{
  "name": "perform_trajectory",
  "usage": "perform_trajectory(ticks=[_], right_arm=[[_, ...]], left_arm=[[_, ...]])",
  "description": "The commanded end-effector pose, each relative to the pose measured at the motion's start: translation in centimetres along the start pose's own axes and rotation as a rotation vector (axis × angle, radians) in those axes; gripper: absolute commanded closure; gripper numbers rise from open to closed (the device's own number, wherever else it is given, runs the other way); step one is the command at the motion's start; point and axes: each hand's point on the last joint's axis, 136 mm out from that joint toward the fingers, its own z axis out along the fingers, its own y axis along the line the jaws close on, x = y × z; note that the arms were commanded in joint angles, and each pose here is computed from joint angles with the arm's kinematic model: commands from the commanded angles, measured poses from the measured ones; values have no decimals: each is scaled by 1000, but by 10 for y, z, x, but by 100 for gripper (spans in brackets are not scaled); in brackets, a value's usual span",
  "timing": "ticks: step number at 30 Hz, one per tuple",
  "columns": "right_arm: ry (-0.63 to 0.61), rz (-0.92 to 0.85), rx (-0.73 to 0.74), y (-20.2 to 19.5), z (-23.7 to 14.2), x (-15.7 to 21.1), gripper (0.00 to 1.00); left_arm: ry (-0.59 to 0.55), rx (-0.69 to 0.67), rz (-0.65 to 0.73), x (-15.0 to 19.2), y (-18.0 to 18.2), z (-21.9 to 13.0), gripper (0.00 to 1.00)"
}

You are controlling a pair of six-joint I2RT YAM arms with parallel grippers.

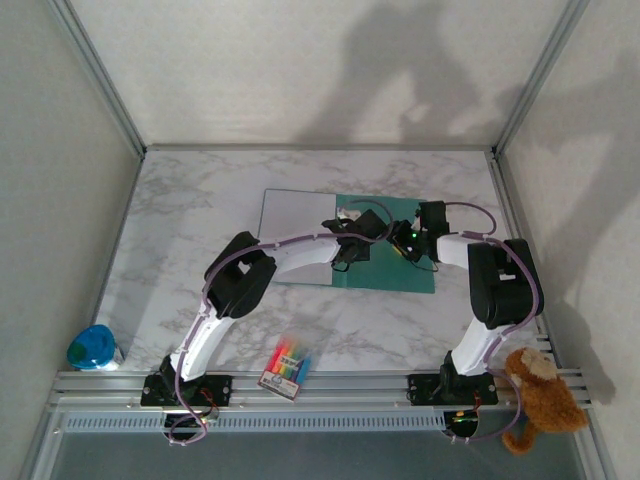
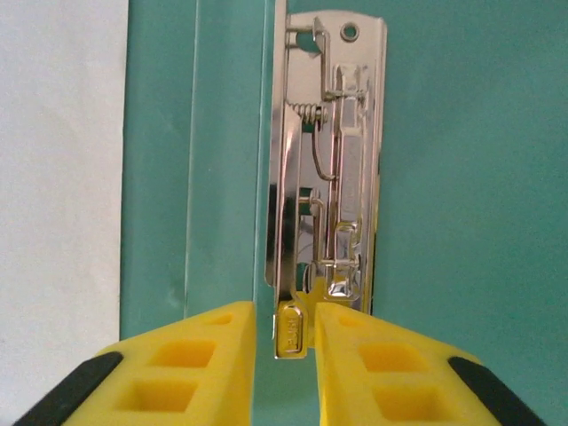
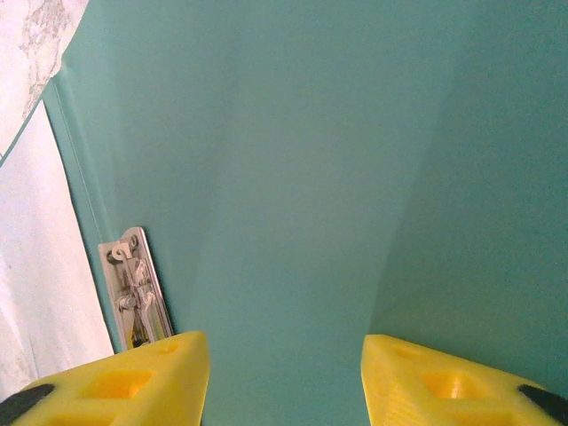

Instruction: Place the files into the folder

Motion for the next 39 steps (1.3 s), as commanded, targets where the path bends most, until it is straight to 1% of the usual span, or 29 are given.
perform_trajectory(ticks=[1, 7, 10, 12, 14, 20, 24, 30, 32, 34, 38, 39], right_arm=[[15, 23, -3, -5, 6, 1, 52], [27, 30, -11, -4, 8, 3, 52], [28, 31, -10, -5, 9, 3, 53], [29, 31, -10, -5, 9, 3, 53], [27, 29, -11, -4, 8, 3, 53], [29, 28, -13, -3, 8, 3, 53], [30, 27, -15, -2, 8, 2, 53], [29, 28, -14, -3, 8, 2, 54], [33, 29, -13, -3, 9, 3, 54], [34, 29, -14, -3, 9, 3, 54], [35, 32, -12, -4, 9, 4, 54], [33, 30, -13, -3, 9, 3, 54]], left_arm=[[2, -17, 29, 3, -4, -3, 77], [-1, -32, 39, 4, -4, -3, 78], [-8, -35, 38, 2, -4, -5, 66], [-12, -39, 39, 1, -3, -6, 64], [-14, -42, 38, 0, -3, -6, 66], [-5, -39, 40, 3, -4, -4, 76], [-1, -50, 45, 5, -2, -1, 76], [-5, -78, 53, 4, 2, 0, 67], [-6, -80, 54, 4, 3, 1, 68], [-1, -78, 57, 5, 2, 2, 71], [3, -83, 57, 6, 3, 4, 74], [3, -84, 57, 6, 4, 4, 77]])
